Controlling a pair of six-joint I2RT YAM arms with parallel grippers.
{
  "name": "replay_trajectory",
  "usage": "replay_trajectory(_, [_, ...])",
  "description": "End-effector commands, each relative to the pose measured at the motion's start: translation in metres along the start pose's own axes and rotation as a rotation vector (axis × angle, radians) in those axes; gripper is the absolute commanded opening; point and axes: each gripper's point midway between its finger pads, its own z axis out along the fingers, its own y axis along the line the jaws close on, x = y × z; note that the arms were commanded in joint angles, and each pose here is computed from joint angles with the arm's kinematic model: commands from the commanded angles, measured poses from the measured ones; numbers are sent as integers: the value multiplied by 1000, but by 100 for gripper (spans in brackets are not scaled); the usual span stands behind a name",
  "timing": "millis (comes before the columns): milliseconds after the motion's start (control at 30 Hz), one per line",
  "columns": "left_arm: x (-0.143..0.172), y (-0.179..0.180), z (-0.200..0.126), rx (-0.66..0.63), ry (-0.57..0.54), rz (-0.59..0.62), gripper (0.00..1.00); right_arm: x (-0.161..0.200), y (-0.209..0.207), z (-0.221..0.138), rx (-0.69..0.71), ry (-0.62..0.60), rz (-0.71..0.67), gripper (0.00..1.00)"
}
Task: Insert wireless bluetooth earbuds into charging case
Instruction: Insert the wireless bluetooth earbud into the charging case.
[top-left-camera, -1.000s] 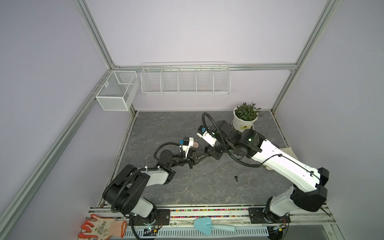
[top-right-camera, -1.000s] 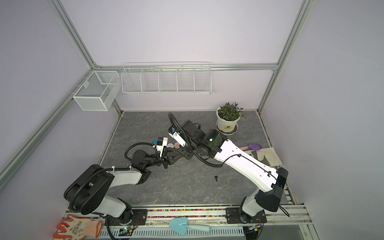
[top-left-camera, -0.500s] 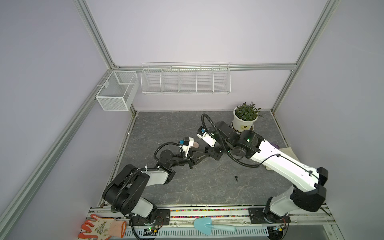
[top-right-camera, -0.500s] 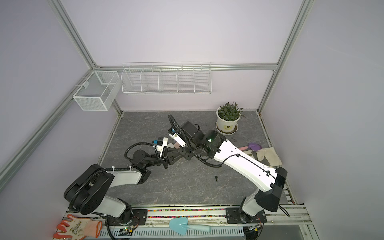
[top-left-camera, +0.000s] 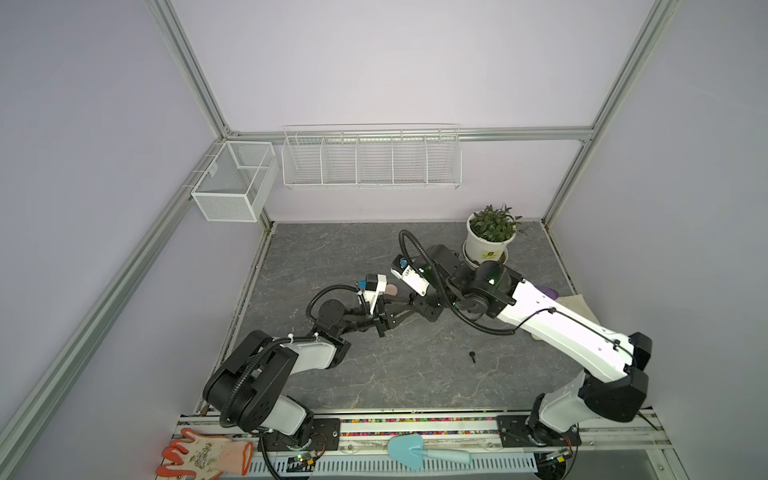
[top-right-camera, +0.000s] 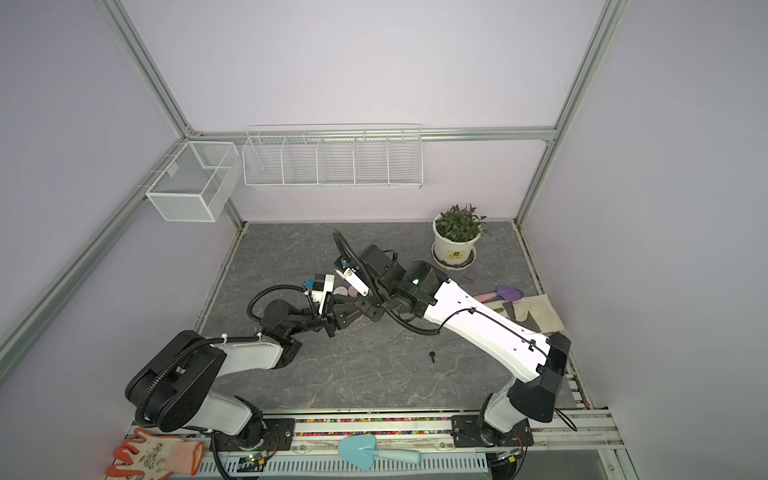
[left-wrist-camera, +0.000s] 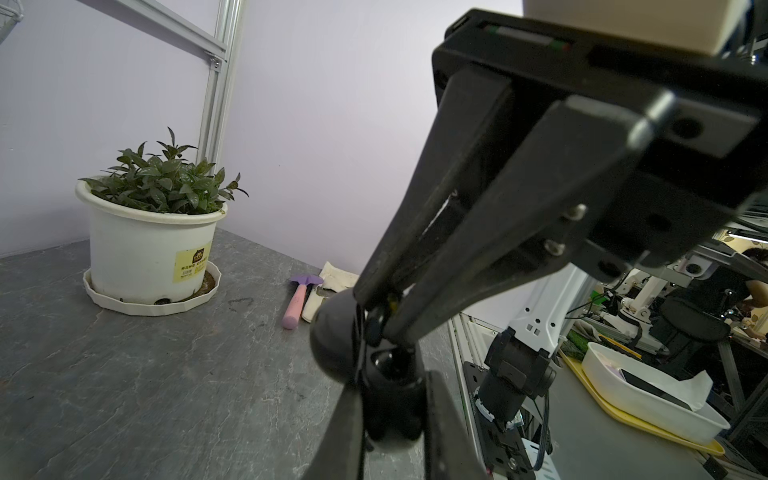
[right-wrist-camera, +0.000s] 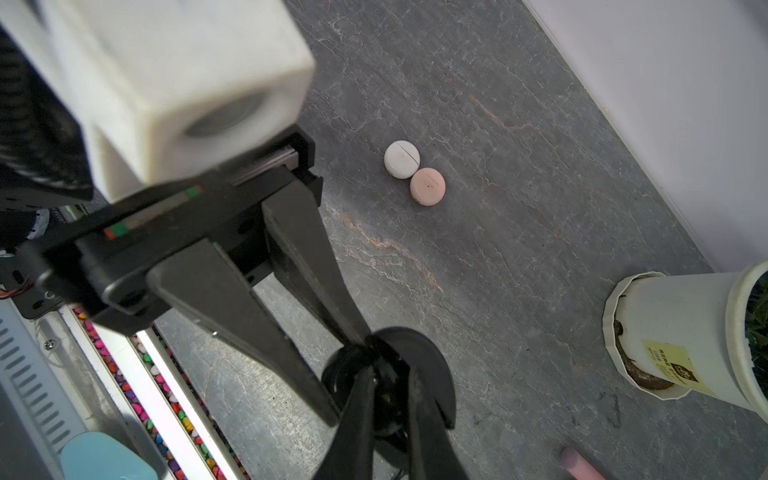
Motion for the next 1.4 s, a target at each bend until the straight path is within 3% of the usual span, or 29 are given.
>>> replay_trajectory(0, [-15, -11, 1, 33, -36, 80, 0, 9, 9, 9, -31, 44, -32, 14])
replay_trajectory(300, [-15, -11, 1, 29, -38, 91, 0, 13, 17, 11, -73, 59, -37, 20])
replay_trajectory(600, [-15, -11, -1, 25, -40, 101, 0, 9, 15, 7, -58, 51, -44, 35])
replay_trajectory(867, [-13, -9, -2, 14, -39, 101, 0, -12, 2, -30, -28, -49, -19, 44])
replay_trajectory(1233, [-11, -9, -2, 19, -33, 105, 0, -11, -7, -42, -201, -94, 205, 36])
replay_trajectory(1367, [-15, -10, -3, 19, -40, 108, 0, 8, -27, -36, -151, -51, 326, 34])
